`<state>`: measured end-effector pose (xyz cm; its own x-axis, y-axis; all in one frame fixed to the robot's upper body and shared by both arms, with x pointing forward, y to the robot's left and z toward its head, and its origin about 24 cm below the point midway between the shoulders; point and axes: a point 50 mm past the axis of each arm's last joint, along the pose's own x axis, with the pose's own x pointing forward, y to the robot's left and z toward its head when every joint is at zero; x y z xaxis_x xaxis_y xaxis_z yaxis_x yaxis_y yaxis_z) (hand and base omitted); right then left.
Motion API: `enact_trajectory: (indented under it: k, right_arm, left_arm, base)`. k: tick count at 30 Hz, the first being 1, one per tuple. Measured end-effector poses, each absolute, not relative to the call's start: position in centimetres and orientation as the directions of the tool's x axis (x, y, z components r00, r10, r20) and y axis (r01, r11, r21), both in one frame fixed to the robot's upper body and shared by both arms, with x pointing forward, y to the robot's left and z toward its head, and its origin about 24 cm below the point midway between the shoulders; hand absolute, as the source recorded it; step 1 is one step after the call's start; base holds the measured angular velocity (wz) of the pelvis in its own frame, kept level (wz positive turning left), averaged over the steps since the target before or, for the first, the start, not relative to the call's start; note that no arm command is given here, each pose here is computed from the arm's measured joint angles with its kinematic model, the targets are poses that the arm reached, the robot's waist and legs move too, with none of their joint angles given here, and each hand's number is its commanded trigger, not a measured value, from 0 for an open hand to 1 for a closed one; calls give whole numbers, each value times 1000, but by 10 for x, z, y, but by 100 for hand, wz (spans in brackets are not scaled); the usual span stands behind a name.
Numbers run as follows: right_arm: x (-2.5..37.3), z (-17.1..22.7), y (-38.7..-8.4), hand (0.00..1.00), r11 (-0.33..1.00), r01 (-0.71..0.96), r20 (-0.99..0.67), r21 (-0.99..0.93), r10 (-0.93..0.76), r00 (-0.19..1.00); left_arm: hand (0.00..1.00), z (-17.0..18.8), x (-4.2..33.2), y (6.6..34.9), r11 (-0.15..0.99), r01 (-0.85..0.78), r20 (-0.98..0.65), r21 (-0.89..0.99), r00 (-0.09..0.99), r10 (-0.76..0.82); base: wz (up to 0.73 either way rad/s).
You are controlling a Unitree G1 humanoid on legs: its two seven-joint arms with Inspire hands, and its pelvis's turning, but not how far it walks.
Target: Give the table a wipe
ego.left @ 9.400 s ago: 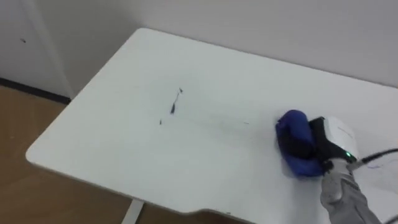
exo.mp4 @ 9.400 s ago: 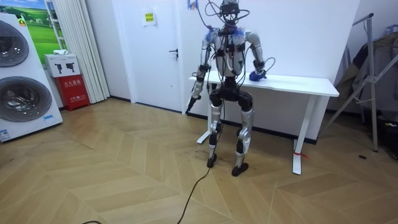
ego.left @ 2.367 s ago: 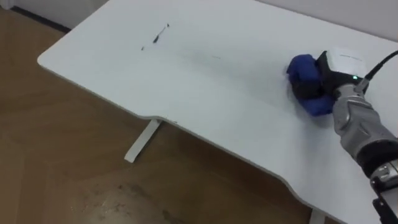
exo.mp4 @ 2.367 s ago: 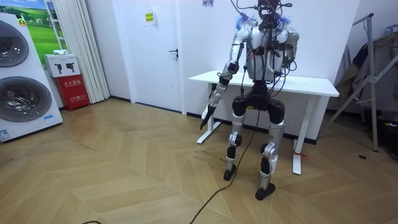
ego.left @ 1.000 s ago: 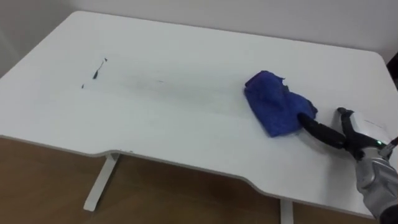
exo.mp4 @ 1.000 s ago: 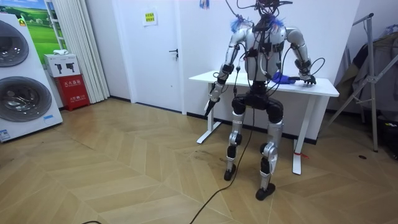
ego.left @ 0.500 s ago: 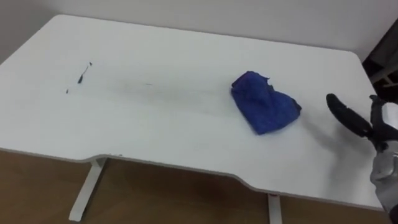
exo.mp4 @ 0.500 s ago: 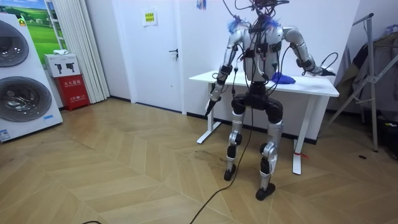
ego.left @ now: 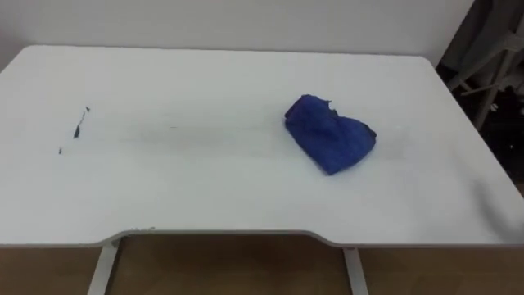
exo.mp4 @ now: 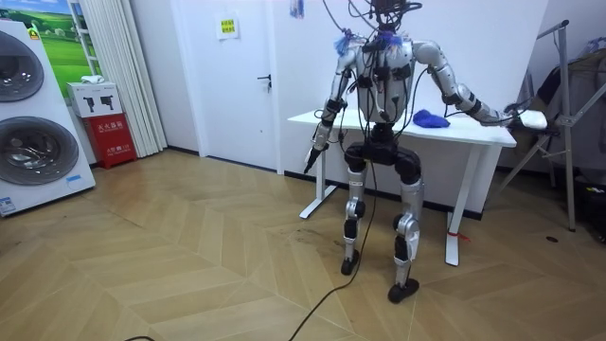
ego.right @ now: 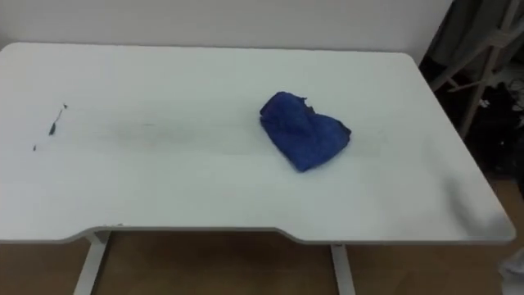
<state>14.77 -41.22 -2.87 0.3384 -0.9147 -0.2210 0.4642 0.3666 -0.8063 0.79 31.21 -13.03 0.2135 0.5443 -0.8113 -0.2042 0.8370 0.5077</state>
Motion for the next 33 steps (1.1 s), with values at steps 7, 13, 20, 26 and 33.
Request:
enact_trajectory:
  k: [7,13,20,26,33]
  right_arm:
    - [91,-54,-417,0,342,554,-349,-759,-932,97]
    - [39,-72,-413,0,281,625,-436,-728,-894,-107]
    - [-19,-108,-371,0,389,550,-583,-739,-779,-231]
    - [-40,-144,-307,0,672,357,-756,-649,-624,-199]
    - [-16,-157,-279,0,819,95,-825,-565,-563,-56]
  left_arm:
    - [0,-131,6,311,829,-220,-805,514,211,555]
    - [0,-136,-2,299,840,-242,-826,486,186,531]
    - [0,-141,-21,293,843,-234,-846,484,119,519]
    - [0,-152,-34,274,879,-164,-886,448,54,461]
    - [0,-160,-20,253,899,-100,-897,427,84,435]
  base:
    - [-8]
    - [-3]
    - [-3]
    - [-1]
    - [-1]
